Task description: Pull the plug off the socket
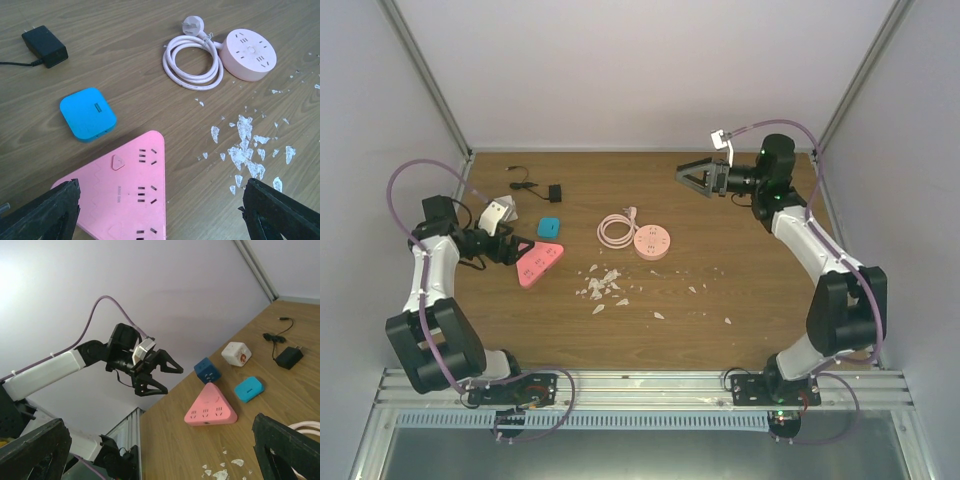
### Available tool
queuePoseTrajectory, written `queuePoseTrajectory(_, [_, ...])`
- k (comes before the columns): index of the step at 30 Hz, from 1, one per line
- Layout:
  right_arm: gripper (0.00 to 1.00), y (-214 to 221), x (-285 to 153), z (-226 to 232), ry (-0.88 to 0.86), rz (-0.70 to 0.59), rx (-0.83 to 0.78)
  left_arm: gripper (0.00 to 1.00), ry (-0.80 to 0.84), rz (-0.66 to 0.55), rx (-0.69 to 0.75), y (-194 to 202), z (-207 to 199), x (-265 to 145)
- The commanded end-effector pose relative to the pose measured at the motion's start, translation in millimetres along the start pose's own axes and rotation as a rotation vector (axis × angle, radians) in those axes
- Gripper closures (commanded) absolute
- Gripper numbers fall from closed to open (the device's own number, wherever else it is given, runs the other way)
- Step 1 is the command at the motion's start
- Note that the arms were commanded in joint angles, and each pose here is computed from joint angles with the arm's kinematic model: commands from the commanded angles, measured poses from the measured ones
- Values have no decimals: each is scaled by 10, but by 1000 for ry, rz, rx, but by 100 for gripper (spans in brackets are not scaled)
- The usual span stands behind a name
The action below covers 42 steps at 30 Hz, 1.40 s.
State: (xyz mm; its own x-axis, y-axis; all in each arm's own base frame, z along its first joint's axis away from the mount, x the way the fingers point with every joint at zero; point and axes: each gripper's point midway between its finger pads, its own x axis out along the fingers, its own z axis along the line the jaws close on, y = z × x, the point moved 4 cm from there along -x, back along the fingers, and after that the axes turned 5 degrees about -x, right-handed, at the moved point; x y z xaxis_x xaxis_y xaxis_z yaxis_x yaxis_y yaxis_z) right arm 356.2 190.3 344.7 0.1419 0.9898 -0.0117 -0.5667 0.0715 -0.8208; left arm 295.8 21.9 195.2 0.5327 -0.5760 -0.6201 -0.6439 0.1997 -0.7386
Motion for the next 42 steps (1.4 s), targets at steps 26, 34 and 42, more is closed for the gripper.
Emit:
queuePoseTrajectory(26, [1,1133,743,-1198,393,623,-448,11,43,-27,37,32,-162,21])
queuePoseTrajectory(34, [3,1601,1099,-1266,479,846,-655,11,47,-26,45,40,-192,20])
queuePoseTrajectory(42, [4,1949,1289,-1400,525,982,-783,11,56,-21,58,73,-242,7])
